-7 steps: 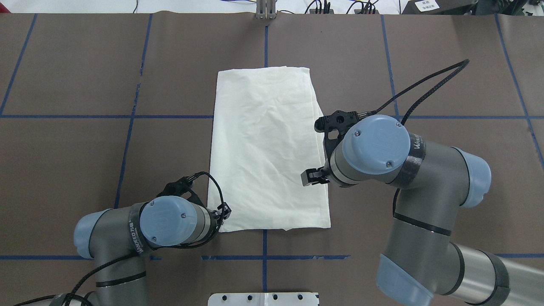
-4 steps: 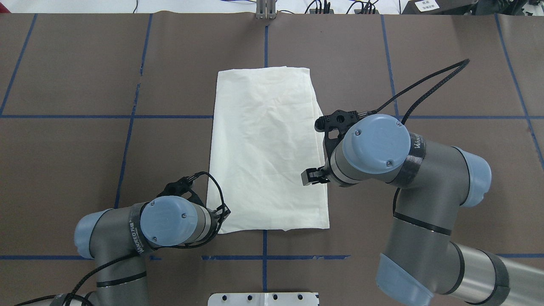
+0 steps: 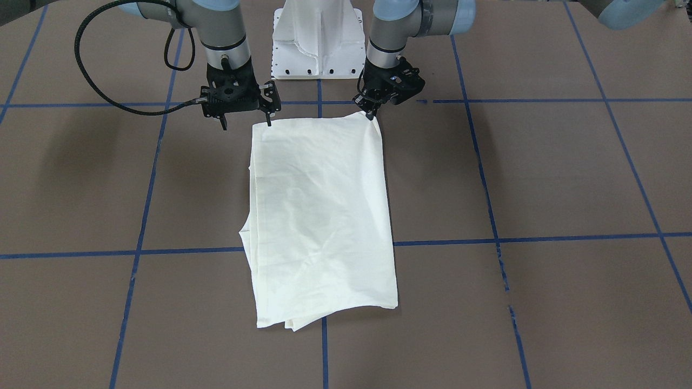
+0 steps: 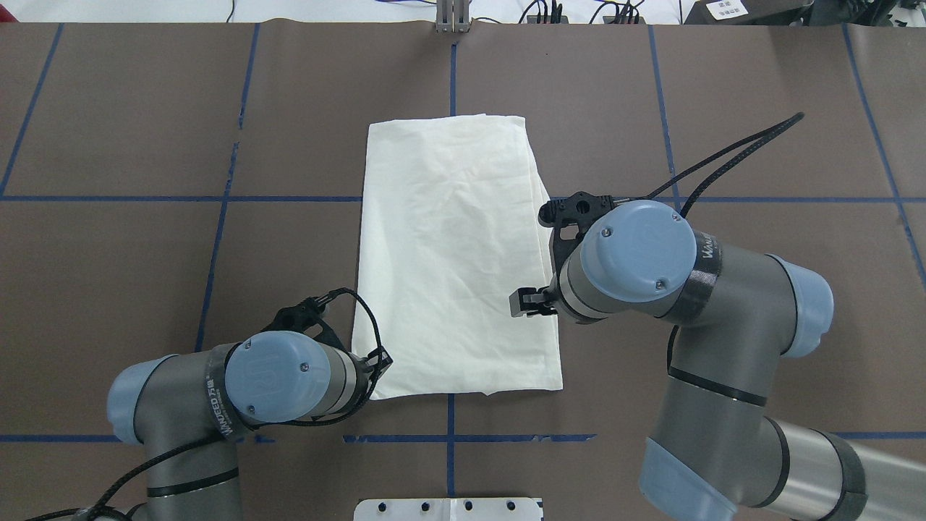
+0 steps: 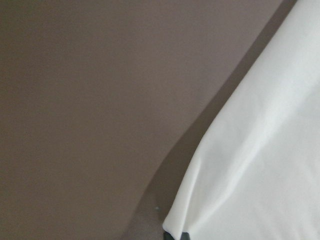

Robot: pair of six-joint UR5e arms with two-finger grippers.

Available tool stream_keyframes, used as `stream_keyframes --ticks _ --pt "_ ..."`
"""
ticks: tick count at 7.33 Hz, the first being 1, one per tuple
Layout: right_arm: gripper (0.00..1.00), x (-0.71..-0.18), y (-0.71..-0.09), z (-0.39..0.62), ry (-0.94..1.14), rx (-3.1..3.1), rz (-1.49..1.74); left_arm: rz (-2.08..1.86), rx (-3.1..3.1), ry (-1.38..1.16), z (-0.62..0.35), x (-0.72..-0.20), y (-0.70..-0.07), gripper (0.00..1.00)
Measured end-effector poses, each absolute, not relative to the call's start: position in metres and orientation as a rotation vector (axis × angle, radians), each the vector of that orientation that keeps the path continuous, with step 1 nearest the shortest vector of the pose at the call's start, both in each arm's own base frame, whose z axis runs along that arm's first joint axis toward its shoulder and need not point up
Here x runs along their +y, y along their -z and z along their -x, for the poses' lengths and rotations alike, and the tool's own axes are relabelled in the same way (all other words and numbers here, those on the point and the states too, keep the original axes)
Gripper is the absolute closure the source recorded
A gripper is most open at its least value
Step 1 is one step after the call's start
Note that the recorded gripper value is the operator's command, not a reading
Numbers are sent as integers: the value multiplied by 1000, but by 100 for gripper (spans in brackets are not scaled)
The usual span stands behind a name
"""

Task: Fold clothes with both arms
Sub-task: 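Move the right gripper to the shirt's near corner beside the left gripper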

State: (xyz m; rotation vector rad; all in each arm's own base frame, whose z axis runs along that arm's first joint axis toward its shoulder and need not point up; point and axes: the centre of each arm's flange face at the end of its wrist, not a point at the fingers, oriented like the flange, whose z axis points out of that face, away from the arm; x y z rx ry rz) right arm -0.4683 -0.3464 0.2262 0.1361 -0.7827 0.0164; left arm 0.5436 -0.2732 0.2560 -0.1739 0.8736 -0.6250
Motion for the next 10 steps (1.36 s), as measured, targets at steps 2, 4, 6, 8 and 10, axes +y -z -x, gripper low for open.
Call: stream_keyframes --ticks 2,4,6,8,10 --pt "0 -316 -223 494 -148 -842 -49 172 874 614 -541 -272 -253 100" --pt "0 -297 -229 509 -290 -845 28 169 873 606 -541 -271 -254 100" --pt "0 -281 -255 521 -398 -865 48 168 874 604 -541 -271 -253 100" --pt "0 -276 -272 535 -432 -862 56 167 875 603 -541 -271 -253 100" --pt "0 -272 -277 544 -439 -811 64 168 876 602 -542 -271 -253 100"
